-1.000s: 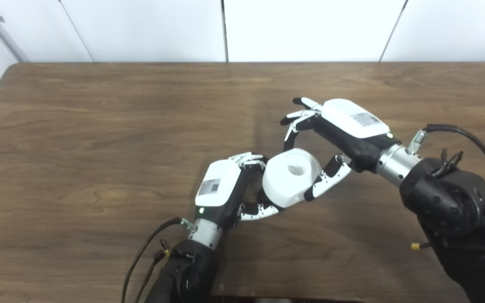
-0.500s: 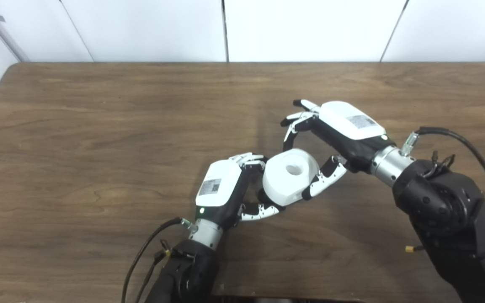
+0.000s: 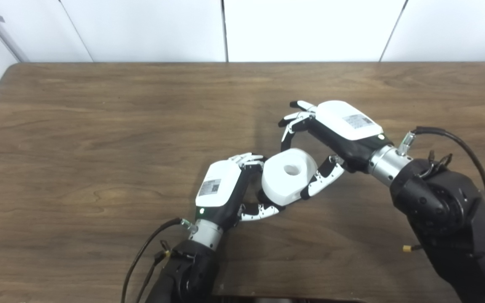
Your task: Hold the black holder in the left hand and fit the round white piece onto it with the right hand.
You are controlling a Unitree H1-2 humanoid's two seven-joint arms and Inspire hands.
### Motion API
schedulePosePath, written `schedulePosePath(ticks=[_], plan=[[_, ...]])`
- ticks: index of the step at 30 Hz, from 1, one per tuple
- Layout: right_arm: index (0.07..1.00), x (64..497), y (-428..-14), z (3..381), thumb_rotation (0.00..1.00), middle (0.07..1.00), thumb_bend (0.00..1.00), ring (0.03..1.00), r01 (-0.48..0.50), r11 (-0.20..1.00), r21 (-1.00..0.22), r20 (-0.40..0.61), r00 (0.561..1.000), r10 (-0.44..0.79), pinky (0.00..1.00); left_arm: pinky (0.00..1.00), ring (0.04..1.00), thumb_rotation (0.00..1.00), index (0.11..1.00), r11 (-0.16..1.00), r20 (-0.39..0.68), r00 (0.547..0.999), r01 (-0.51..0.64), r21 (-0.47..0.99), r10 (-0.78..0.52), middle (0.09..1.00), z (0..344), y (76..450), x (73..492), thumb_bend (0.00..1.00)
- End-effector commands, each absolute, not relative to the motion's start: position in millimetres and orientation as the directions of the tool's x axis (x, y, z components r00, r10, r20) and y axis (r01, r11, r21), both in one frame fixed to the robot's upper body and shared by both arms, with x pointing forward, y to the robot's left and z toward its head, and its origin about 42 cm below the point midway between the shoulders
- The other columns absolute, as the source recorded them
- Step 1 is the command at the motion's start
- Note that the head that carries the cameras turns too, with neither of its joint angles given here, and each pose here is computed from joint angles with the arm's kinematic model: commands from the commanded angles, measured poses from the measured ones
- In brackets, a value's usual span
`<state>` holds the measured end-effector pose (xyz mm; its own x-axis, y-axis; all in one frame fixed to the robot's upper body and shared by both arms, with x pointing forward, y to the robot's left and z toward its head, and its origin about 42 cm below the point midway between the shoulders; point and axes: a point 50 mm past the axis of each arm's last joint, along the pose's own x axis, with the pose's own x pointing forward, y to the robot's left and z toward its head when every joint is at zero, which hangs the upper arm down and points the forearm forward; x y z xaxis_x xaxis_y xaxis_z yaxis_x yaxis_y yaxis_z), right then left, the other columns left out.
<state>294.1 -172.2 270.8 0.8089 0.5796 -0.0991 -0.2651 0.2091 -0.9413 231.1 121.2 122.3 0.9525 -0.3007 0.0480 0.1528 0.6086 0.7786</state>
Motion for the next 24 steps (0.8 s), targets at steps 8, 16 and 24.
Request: schedulePosePath(ticks=[8,16,24], plan=[[0.486,296.4,-167.0,274.5,0.15,0.84,0.53,0.97,-0.254,0.148,-0.956,-0.115,0.787,0.606,0.88,0.84,0.843,0.05,0.489,0.59,-0.014,0.958,0.189,0.785,-0.287,0.775,117.3,122.0,229.1,0.51],[0.612,296.6,-167.9,276.6,0.3,0.866,0.97,0.993,-0.26,0.13,-0.957,-0.132,0.787,0.602,0.9,0.84,0.841,0.05,0.489,0.59,-0.018,0.958,0.191,0.784,-0.286,0.777,117.3,121.8,228.6,0.51],[0.788,295.3,-168.2,280.7,0.4,0.964,1.0,1.0,-0.239,0.094,-0.966,-0.138,0.792,0.595,1.0,0.84,0.846,0.05,0.489,0.59,-0.023,0.957,0.197,0.783,-0.29,0.778,116.6,122.2,229.2,0.51]])
